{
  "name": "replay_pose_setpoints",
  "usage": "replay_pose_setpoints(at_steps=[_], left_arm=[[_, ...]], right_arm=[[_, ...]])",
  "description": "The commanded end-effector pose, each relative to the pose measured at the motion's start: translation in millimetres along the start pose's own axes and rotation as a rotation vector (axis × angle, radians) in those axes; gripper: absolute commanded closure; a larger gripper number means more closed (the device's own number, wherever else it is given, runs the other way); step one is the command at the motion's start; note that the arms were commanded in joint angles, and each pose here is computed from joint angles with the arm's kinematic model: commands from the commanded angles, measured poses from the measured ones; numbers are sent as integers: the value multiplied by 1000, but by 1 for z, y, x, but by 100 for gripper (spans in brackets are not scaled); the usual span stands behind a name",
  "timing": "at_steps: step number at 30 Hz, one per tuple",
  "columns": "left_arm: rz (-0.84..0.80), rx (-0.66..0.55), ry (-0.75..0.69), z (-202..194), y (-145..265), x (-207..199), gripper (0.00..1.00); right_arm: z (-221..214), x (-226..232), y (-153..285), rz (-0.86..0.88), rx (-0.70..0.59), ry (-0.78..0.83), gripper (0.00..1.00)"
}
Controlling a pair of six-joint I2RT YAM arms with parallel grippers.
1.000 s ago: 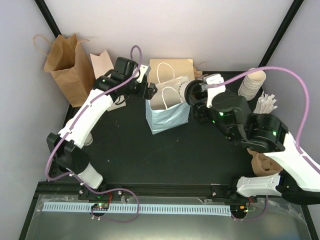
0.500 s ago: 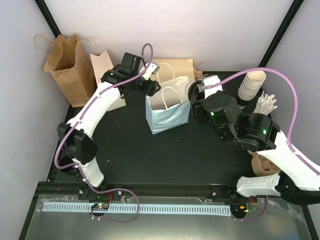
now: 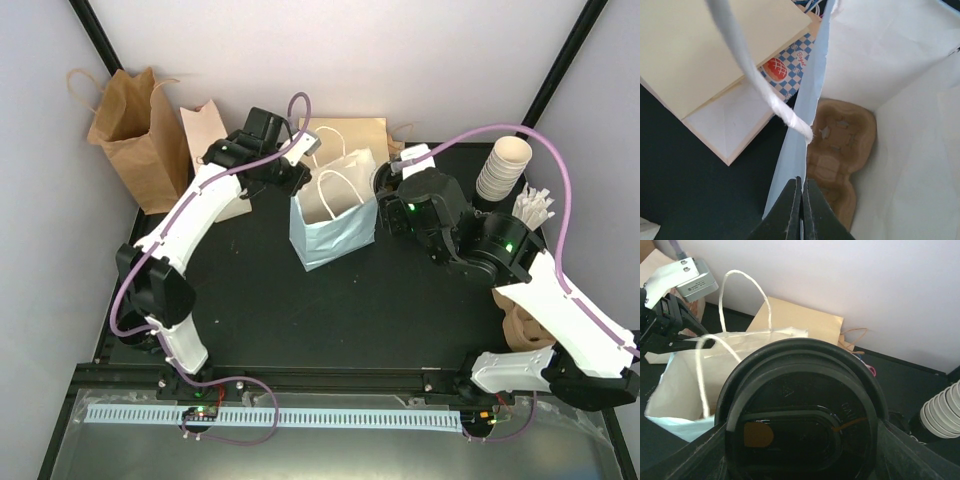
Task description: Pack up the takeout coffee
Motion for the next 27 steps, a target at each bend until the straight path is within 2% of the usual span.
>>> replay_pose_setpoints(at_steps=[1, 19, 27], left_arm=[[-16, -2, -26, -2, 30, -15, 98], [-125, -43, 27, -44, 70, -61, 99], [-162, -48, 47, -59, 77, -72, 98]], right_arm=[[2, 5, -1, 64, -1, -10, 45], [-17, 22, 8, 325, 84, 11, 47], [-33, 28, 22, 511, 123, 28, 47]])
Point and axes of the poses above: each gripper's point midway between its finger pads, its own y axis back along the fingers, its own x axis along the line the jaws close on, z = x × y, the point moved 8 cm from there along y, back along the fingers, and after that the axes turned 4 degrees about -y, right-handed, at the moved point
